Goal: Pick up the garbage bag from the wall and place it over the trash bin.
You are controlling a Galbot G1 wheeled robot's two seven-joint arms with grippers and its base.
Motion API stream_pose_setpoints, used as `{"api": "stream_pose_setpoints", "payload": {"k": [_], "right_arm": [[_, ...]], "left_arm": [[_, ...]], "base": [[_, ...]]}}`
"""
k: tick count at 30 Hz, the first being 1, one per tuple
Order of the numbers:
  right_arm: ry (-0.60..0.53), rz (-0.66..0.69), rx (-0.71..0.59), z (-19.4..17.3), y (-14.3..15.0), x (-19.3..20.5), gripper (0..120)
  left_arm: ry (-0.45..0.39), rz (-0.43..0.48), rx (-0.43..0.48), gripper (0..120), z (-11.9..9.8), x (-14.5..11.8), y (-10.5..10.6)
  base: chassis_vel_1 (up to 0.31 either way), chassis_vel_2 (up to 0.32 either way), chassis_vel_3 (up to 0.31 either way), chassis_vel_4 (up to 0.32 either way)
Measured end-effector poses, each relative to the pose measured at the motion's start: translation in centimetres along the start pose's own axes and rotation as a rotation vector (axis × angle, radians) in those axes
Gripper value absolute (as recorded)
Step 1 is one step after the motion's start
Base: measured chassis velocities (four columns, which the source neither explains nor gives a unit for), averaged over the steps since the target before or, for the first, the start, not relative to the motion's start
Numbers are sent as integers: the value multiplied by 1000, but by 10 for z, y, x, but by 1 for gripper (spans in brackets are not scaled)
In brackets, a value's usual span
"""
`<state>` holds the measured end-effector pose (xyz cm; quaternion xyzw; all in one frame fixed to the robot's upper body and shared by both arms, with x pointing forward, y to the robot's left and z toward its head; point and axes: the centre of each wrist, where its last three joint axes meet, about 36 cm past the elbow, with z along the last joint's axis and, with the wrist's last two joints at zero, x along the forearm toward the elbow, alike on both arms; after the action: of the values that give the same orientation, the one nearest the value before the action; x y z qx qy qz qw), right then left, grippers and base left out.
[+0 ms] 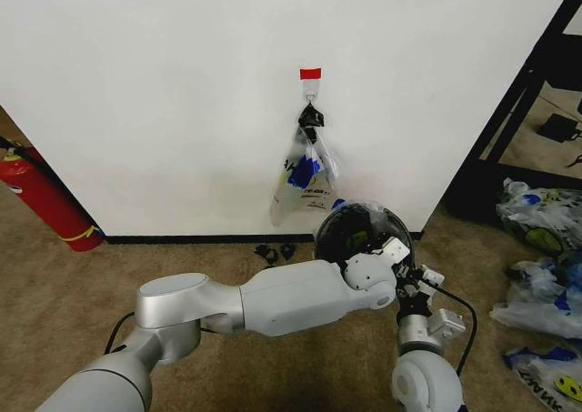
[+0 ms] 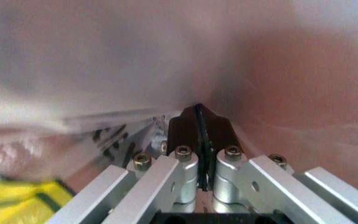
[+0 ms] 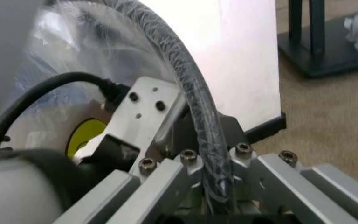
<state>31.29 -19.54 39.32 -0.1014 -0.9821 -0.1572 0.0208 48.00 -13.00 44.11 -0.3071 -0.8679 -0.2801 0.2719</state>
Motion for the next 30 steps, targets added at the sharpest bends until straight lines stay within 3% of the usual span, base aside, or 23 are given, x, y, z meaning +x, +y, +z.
{"api": "stream_pose_setpoints", "payload": {"k": [12, 23, 30], "right_arm": [[-40, -48, 70, 16, 4, 2, 0], [-2, -55, 11, 16, 5, 3, 0], [20, -35, -31, 14, 4, -10, 0]], "left_arm": [[61, 4, 11, 0, 2, -8, 7], [54, 8, 58, 0, 1, -12, 8], [23, 10, 53, 0, 6, 9, 24]], "base": [[0, 0, 0, 0], [0, 0, 0, 0], [0, 0, 0, 0]]}}
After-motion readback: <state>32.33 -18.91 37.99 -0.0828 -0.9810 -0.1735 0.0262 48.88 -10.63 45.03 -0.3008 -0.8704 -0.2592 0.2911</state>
